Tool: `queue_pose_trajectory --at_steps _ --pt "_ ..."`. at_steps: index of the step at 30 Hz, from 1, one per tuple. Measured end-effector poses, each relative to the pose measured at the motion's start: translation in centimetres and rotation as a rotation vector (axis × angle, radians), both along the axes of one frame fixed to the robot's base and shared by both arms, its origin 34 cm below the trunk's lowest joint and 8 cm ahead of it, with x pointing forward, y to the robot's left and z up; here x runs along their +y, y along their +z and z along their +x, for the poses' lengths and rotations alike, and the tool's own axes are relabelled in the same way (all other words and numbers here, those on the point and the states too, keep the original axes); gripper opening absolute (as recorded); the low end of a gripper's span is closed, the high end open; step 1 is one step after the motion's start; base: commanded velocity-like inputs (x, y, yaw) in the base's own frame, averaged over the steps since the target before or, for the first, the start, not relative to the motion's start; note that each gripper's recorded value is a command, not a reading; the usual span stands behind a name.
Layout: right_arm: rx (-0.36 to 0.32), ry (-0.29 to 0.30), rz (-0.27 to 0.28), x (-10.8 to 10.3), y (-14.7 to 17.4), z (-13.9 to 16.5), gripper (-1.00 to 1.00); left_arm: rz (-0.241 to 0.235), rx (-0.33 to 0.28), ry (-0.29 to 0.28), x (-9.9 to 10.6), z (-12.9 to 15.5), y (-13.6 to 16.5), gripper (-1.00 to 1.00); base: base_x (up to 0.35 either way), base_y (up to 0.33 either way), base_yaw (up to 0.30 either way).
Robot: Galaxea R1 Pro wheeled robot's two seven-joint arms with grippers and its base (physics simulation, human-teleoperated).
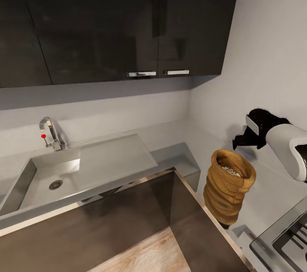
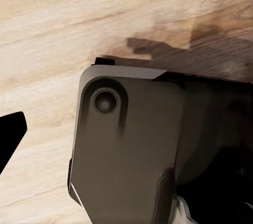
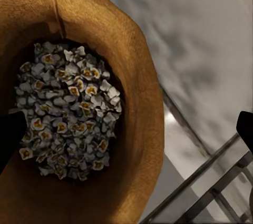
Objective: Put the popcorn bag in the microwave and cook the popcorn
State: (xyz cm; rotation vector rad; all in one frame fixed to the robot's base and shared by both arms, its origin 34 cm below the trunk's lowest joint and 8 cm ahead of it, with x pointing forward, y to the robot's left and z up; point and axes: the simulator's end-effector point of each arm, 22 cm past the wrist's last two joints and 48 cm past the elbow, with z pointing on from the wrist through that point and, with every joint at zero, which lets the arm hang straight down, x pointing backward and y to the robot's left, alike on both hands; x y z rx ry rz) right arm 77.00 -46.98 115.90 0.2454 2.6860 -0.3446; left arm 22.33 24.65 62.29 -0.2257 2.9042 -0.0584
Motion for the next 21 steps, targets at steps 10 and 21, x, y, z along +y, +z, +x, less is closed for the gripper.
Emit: queue_pose_trajectory --at_steps 10,21 --pt "0.016 0.004 0.002 0.3 -1.0 -0.3 1.00 0.001 -0.001 0.004 0.2 0.1 0.0 1.00 0.000 0.000 0.000" --pt "0.033 0.008 0.003 0.6 -2.0 -0.6 1.00 0.000 -0.001 0.006 0.0 0.1 0.0 1.00 -0.107 0.000 0.000"
